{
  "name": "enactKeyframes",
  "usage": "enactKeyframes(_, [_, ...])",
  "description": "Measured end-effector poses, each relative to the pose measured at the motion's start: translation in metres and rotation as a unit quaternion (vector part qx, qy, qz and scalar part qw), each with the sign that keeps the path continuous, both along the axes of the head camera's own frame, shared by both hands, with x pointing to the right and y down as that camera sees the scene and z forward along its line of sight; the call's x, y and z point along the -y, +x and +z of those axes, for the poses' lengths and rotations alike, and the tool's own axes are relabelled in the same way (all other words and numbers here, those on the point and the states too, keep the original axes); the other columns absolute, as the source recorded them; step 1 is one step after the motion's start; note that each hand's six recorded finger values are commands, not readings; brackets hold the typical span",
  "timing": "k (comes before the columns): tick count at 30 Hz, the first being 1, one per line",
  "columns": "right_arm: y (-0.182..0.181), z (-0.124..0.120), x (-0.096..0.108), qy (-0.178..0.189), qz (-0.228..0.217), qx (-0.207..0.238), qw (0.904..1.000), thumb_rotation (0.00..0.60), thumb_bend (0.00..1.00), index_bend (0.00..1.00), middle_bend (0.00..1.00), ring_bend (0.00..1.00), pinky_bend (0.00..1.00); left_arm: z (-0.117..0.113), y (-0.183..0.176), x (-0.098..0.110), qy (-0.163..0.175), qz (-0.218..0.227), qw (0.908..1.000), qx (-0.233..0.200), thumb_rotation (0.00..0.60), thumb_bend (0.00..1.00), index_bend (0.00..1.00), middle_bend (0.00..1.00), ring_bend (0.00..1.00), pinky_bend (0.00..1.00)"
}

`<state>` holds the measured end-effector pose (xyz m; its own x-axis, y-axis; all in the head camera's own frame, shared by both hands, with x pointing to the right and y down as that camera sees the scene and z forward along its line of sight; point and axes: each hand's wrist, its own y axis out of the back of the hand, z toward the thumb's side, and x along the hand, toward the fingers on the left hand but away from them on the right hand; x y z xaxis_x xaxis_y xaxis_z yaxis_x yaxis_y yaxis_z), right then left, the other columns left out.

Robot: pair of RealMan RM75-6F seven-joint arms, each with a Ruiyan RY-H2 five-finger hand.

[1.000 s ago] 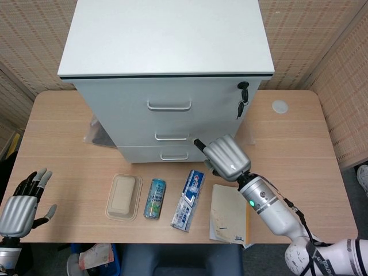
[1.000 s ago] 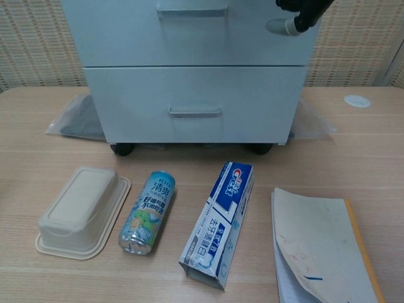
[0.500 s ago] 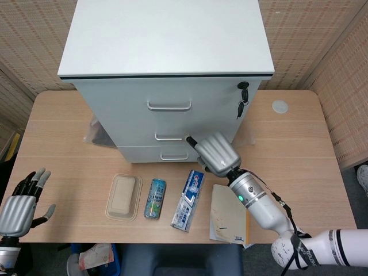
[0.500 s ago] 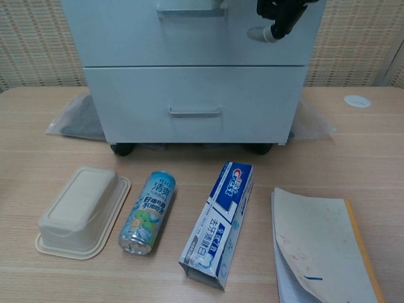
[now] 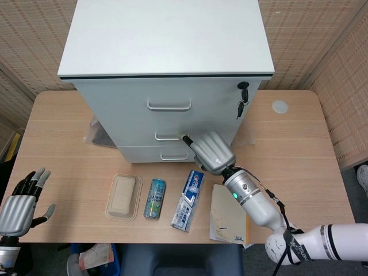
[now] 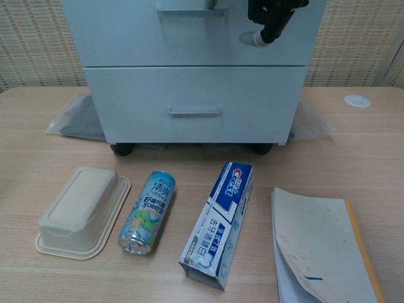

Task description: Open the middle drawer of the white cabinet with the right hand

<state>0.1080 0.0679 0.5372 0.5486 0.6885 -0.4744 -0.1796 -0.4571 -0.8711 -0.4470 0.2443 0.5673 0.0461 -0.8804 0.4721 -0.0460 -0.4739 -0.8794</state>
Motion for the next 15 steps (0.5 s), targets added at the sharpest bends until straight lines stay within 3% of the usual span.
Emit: enactKeyframes(15, [0.004,-0.006,-0.015,0.002,-0.019,-0.009,0.9998,0.600,0.38,0.16,0.90,0.90,0.80,0.000,0.005,0.002,0.001,0.006,1.0000,-0.002,0.600,0.31,0.02,0.02,0.00,0.14])
